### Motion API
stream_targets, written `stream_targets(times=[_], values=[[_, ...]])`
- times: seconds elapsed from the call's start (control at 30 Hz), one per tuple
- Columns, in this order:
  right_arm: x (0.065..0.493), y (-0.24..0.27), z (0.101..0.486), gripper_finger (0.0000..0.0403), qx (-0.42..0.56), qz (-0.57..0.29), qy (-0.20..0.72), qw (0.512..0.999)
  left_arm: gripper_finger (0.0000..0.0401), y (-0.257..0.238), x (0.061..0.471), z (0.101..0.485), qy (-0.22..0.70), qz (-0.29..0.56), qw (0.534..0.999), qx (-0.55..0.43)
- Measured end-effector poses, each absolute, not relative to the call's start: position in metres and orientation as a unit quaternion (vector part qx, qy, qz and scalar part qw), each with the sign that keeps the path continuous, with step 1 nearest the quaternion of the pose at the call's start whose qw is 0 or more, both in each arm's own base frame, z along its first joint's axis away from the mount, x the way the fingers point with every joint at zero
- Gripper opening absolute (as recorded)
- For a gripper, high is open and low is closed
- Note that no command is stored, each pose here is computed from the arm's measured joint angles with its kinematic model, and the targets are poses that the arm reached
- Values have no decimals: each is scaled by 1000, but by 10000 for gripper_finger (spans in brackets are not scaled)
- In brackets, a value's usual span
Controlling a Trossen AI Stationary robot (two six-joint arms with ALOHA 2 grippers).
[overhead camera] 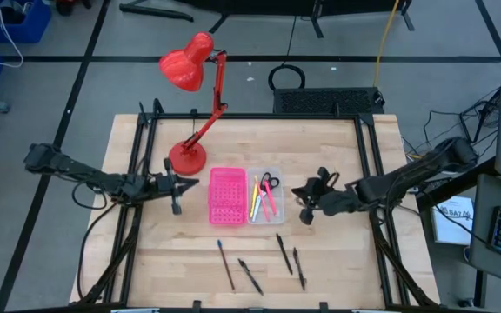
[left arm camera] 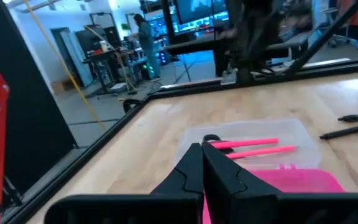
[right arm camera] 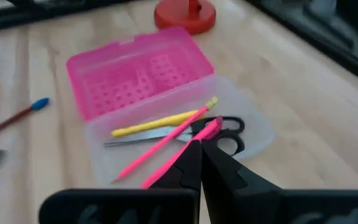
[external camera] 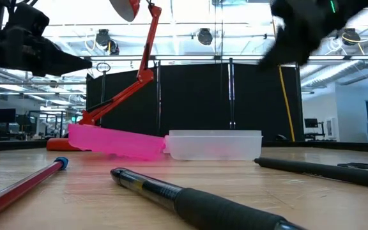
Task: Pick & place school supplies into a supply box
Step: Put the right black pen into the supply box
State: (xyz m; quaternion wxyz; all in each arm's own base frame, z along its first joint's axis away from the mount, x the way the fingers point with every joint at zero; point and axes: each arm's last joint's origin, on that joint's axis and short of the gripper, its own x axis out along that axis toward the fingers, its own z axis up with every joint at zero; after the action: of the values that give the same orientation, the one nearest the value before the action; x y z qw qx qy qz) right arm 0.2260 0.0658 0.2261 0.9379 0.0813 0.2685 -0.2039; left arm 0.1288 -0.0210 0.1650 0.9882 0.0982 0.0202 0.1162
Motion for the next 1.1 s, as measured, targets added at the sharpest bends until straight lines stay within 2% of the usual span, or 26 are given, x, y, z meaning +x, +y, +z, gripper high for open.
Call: stream_targets(times=[0.17, 0.33, 0.5, 0.67, 0.83, 0.97, 1.1], values=[[249, 106, 286, 0, 81, -222, 379, 895, 5, -17, 129, 165, 25, 130, 986, 104], [279, 157, 304, 0, 115, -250, 473, 837, 5, -14, 130, 159, 47, 140, 986, 76], [291, 200, 282, 0, 191, -348, 538, 744, 5, -15, 130, 158, 50, 124, 990, 37], [289, 237, 243, 0, 247, -403, 567, 675, 5, -17, 130, 156, 54, 91, 994, 22], [285, 258, 219, 0, 276, -393, 606, 634, 6, -18, 130, 156, 55, 86, 995, 7], [288, 263, 211, 18, 311, -372, 600, 636, 6, -18, 130, 154, 64, 85, 994, 6], [299, 266, 210, 65, 339, -331, 590, 654, 6, -18, 130, 153, 68, 85, 994, 9]])
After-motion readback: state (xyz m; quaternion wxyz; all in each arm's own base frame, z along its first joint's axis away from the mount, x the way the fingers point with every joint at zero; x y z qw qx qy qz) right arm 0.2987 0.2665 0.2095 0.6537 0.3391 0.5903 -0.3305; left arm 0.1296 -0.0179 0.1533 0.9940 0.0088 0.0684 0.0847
